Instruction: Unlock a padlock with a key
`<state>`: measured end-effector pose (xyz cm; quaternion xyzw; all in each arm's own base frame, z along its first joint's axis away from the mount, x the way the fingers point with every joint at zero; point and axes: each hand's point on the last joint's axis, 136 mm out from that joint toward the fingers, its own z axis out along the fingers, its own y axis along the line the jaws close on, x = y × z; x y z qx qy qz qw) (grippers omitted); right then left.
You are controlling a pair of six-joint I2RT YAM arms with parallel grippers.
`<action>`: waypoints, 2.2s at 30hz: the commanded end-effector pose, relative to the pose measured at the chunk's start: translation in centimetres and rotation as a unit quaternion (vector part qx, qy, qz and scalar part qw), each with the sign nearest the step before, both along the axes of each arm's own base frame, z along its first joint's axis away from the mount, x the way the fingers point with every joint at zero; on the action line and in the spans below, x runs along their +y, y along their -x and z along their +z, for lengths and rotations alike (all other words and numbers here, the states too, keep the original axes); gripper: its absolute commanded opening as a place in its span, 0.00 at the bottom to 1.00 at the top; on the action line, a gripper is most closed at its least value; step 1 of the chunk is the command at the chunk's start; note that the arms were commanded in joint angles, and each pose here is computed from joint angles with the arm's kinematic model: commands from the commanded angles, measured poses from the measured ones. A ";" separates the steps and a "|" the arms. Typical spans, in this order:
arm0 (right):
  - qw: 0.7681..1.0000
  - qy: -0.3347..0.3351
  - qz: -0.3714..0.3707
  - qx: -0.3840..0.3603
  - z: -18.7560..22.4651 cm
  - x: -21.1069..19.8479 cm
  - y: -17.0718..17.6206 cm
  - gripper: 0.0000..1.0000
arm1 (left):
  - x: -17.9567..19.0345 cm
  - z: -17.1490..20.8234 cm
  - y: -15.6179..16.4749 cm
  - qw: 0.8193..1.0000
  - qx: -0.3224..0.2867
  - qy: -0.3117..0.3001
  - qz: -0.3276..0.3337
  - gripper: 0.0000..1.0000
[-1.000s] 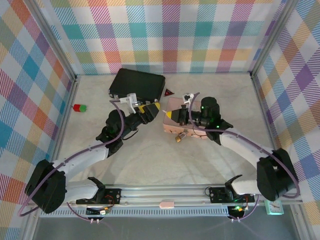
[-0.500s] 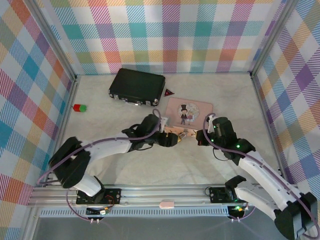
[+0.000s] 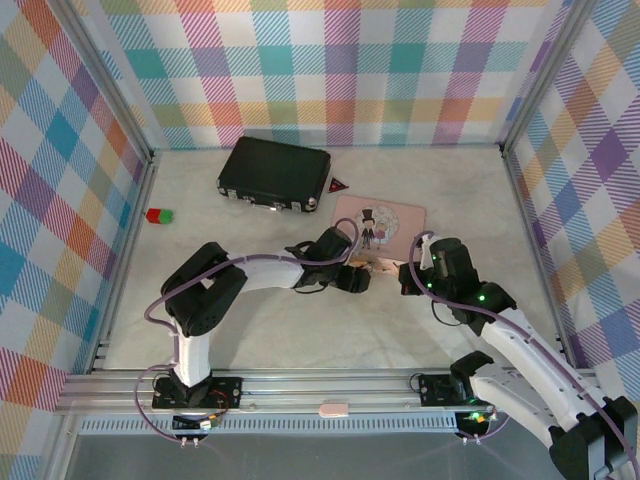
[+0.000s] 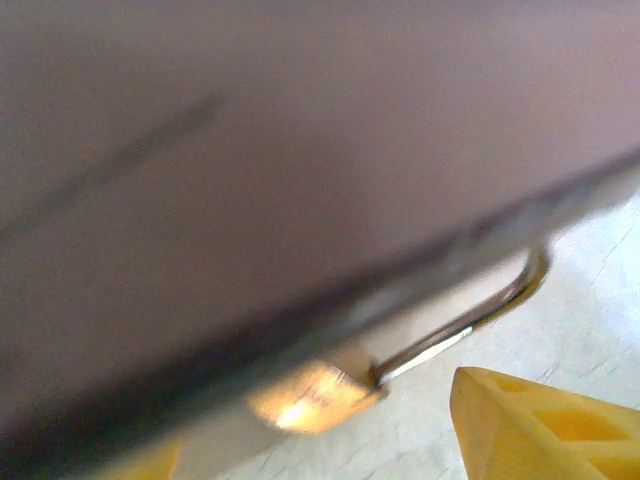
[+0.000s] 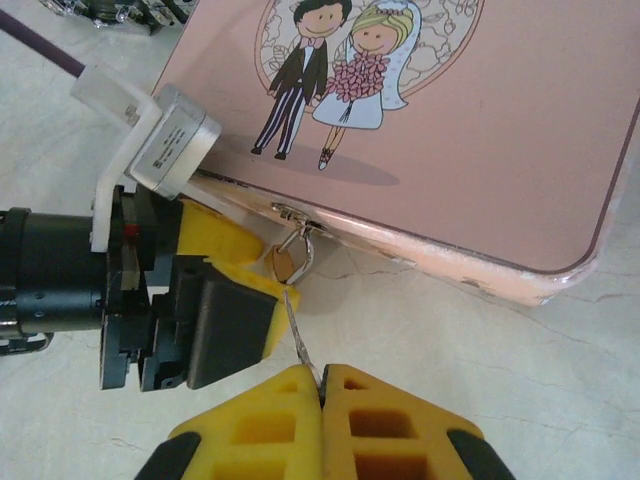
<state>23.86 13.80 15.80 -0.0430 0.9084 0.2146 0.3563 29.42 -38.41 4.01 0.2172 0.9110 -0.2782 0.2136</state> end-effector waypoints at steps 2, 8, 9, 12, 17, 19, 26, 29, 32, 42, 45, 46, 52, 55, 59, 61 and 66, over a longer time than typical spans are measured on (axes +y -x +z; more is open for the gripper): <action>0.999 0.001 0.013 -0.032 2.0 0.1 -1.1 0.00 | -3.0 0.5 0.0 0.999 -0.006 0.032 -0.016 0.67; 0.999 -0.009 0.008 -0.030 1.8 0.0 -1.5 0.00 | -4.5 1.6 3.5 0.999 0.013 0.042 -0.021 0.66; 0.999 -0.010 0.008 -0.029 1.7 0.0 -1.6 0.00 | -4.2 1.4 3.4 0.999 0.010 0.033 -0.014 0.66; 0.999 -0.016 0.008 -0.028 1.7 0.0 -1.7 0.00 | -3.3 0.7 2.7 1.000 -0.005 0.006 0.009 0.65; 0.999 -0.022 0.010 -0.029 2.0 0.0 -1.6 0.00 | -3.5 -0.3 1.4 1.000 -0.016 -0.016 0.022 0.61; 0.999 -0.022 0.008 -0.030 2.0 -0.1 -1.5 0.00 | -3.5 -0.5 0.7 0.999 -0.025 -0.017 0.040 0.60; 0.999 -0.032 0.006 -0.028 1.8 -0.2 -1.2 0.00 | -4.8 -0.7 -0.8 0.996 -0.026 0.025 0.085 0.56; 0.999 -0.033 0.005 -0.027 1.8 -0.2 -1.2 0.00 | -4.8 -1.2 -1.0 0.994 -0.019 0.029 0.100 0.49; 0.999 -0.035 0.005 -0.029 2.0 -0.2 -1.1 0.00 | -4.2 -1.8 -1.0 0.992 -0.010 0.030 0.122 0.36; 0.999 -0.041 -0.009 -0.011 1.4 -0.7 -1.3 0.00 | -4.3 -0.4 -0.5 0.988 0.016 0.069 0.139 0.04; 0.998 -0.064 -0.003 0.004 1.0 -0.4 -1.1 0.00 | -4.8 1.6 -0.5 0.984 0.045 0.104 0.141 0.00; 0.997 -0.076 0.002 0.010 0.9 -0.2 -1.0 0.00 | -5.0 2.4 -0.7 0.980 0.059 0.122 0.143 0.00; 0.978 -0.200 0.025 0.053 0.6 0.8 -0.9 0.00 | -5.8 7.0 -2.3 0.951 0.119 0.237 0.161 0.00; 0.964 -0.251 0.036 0.075 0.3 1.2 -0.8 0.00 | -6.5 8.4 -3.1 0.932 0.141 0.291 0.165 0.00; 0.955 -0.280 0.033 0.094 -0.7 1.1 -0.6 0.00 | -7.2 9.4 -3.7 0.912 0.158 0.339 0.169 0.00; 0.951 -0.291 0.027 0.101 -1.1 0.9 -0.7 0.00 | -7.5 9.6 -3.8 0.905 0.165 0.354 0.170 0.00; 0.939 -0.322 0.013 0.121 -2.7 1.0 -0.9 0.00 | -7.7 10.1 -4.0 0.890 0.175 0.382 0.173 0.00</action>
